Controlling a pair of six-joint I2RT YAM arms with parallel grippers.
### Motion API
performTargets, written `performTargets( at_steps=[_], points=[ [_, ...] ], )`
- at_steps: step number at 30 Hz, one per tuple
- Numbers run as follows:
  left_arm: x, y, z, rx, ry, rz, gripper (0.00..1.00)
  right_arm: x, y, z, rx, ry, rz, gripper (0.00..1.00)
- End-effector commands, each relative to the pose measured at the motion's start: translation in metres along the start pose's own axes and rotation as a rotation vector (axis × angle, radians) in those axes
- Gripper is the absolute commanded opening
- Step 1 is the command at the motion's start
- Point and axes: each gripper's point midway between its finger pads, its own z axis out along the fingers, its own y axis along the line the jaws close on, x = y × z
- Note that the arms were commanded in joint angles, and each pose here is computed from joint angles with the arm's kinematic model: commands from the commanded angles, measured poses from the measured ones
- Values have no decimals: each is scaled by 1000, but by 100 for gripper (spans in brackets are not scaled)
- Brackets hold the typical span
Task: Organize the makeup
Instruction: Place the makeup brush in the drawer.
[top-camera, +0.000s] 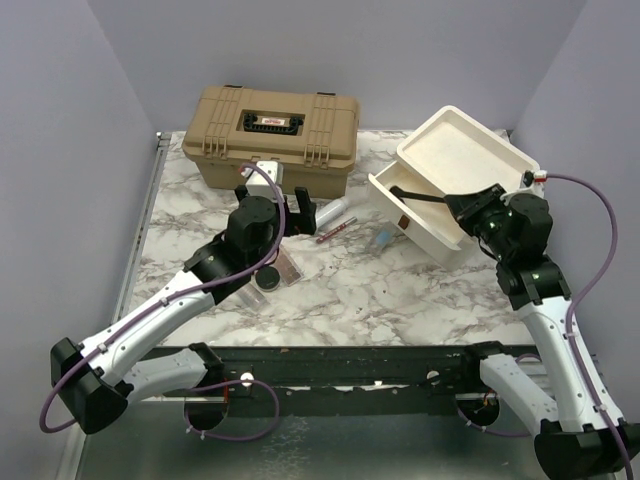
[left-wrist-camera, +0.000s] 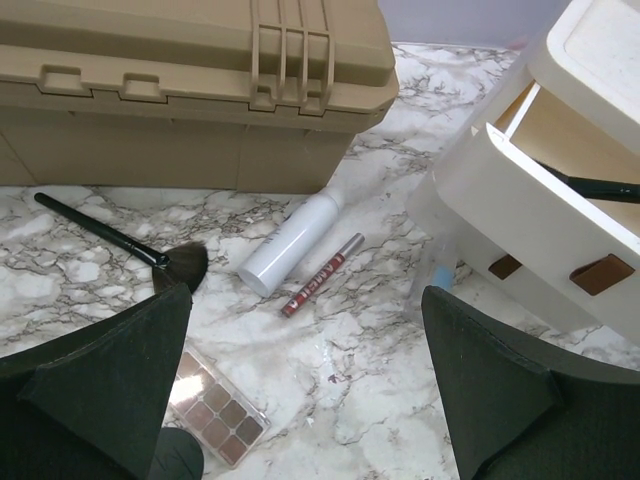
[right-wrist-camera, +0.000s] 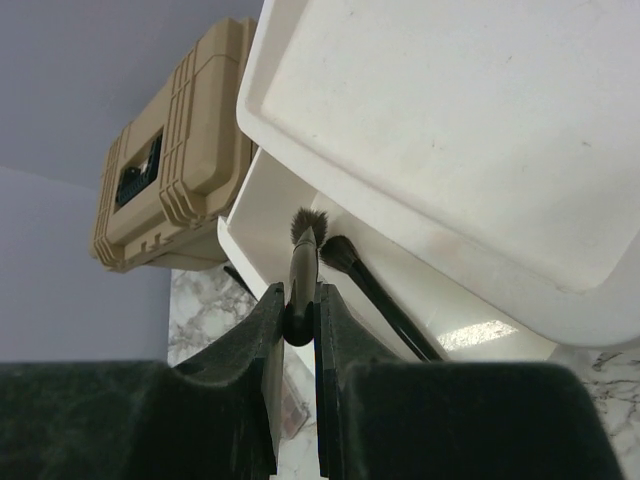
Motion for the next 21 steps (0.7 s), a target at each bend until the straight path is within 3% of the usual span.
performTargets(
  at_steps=[1, 12, 21],
  points=[
    [-3, 12, -6, -41, -19, -20, 99, 6, 17, 3, -93, 35, -5, 0],
    [-9, 22, -11, -85, -54, -55, 99, 12, 8, 6, -48, 80, -82, 10],
    [-8, 22, -9, -92, -51, -55, 99, 18, 24, 5, -106, 158, -101, 19]
  ],
)
